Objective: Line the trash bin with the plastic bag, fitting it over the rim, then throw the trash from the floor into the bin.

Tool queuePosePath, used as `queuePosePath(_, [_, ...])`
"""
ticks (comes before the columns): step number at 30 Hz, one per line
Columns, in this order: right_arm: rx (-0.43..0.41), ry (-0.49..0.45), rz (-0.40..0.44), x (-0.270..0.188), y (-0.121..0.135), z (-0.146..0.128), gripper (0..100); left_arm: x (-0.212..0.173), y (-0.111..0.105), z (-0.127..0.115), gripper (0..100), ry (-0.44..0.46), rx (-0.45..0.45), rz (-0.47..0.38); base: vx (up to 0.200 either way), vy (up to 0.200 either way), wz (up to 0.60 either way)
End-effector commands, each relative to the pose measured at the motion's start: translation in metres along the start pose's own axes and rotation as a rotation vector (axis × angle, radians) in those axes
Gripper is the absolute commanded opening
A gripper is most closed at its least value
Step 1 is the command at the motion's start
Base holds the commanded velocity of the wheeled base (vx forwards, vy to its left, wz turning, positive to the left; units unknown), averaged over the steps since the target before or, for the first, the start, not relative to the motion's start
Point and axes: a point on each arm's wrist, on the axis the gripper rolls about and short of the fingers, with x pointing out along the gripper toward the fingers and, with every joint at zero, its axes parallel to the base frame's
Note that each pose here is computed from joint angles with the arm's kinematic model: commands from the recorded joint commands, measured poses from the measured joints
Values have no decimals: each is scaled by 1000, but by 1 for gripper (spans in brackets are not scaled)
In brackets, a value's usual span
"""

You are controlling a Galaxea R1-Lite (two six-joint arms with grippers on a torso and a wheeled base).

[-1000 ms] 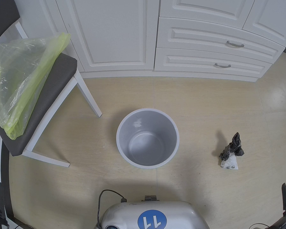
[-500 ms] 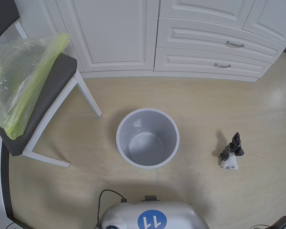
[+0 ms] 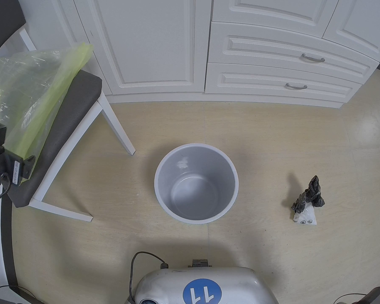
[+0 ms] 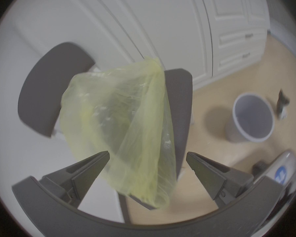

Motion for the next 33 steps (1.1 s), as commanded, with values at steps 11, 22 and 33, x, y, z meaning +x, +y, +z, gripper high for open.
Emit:
queuePosePath(11, [-12, 108, -16, 38, 1, -4, 100, 73, -47, 40, 100, 61, 286, 171, 0, 0, 0])
queuePosePath(22, [-12, 110, -16, 38, 1, -5, 100, 63, -24, 51, 100, 18, 227, 251, 0, 0, 0])
queuePosePath(33, [-14, 114, -17, 38, 1, -6, 100, 52, -6, 44, 100, 32, 245, 301, 0, 0, 0])
